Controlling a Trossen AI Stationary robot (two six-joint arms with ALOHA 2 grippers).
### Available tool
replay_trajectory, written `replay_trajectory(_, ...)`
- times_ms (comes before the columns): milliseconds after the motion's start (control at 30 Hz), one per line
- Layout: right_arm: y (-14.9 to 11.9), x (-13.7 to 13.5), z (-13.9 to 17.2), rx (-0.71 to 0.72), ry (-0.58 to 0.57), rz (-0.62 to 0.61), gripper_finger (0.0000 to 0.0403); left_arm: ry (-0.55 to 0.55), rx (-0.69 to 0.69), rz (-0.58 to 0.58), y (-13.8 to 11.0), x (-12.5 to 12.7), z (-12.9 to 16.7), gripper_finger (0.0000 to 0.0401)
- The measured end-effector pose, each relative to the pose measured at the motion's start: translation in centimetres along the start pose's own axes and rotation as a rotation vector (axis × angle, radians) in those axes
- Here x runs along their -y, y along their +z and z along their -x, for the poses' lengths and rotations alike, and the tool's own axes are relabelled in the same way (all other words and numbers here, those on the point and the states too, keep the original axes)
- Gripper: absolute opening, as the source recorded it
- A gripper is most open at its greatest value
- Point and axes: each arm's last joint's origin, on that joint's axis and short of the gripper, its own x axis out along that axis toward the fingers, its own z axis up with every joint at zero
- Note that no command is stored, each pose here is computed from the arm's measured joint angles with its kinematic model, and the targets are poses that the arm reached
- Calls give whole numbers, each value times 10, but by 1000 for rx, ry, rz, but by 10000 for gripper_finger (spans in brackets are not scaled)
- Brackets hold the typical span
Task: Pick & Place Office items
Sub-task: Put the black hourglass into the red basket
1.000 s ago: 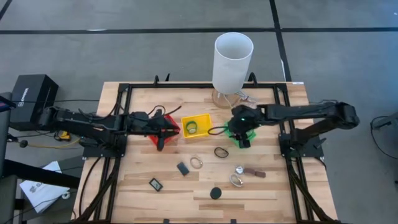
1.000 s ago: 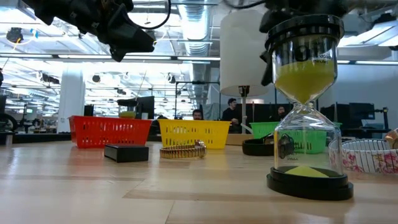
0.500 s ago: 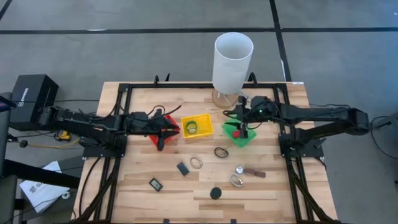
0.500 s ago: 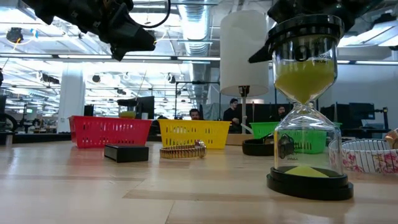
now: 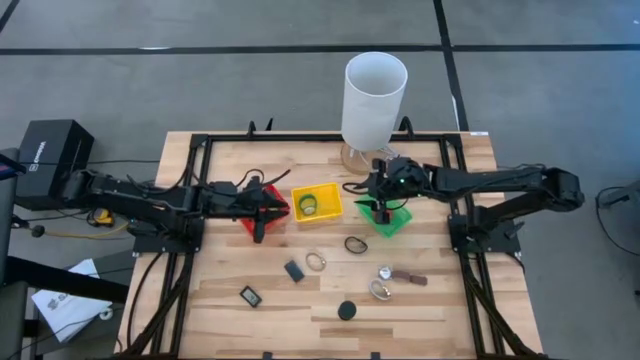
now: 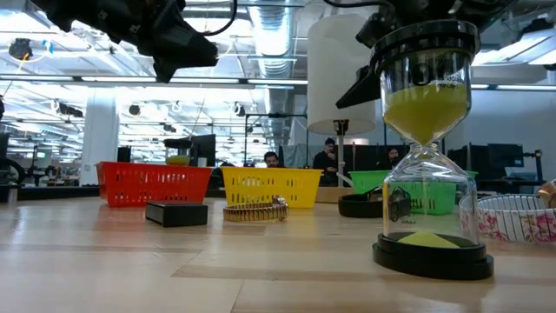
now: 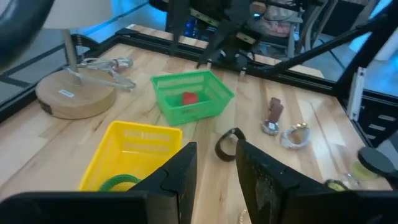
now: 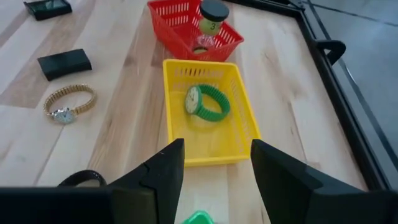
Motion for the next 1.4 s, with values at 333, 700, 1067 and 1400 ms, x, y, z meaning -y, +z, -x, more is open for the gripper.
replay_trajectory(333,-1,0,-13,-38,12,8,177,-32,2,-36,-1,7,1,108)
replay_trajectory(700,-1,0,-13,-37,13,50,177,-164,78,-94,3,25,-1,108)
replay_trajectory(1067,0,1,-13,-27,6,-177,177,-226,108,-161,1,34,-9,108)
replay_trajectory(1400,21,-46,-11,106,342,-167,177,-227,110,-160,1,34,-9,108)
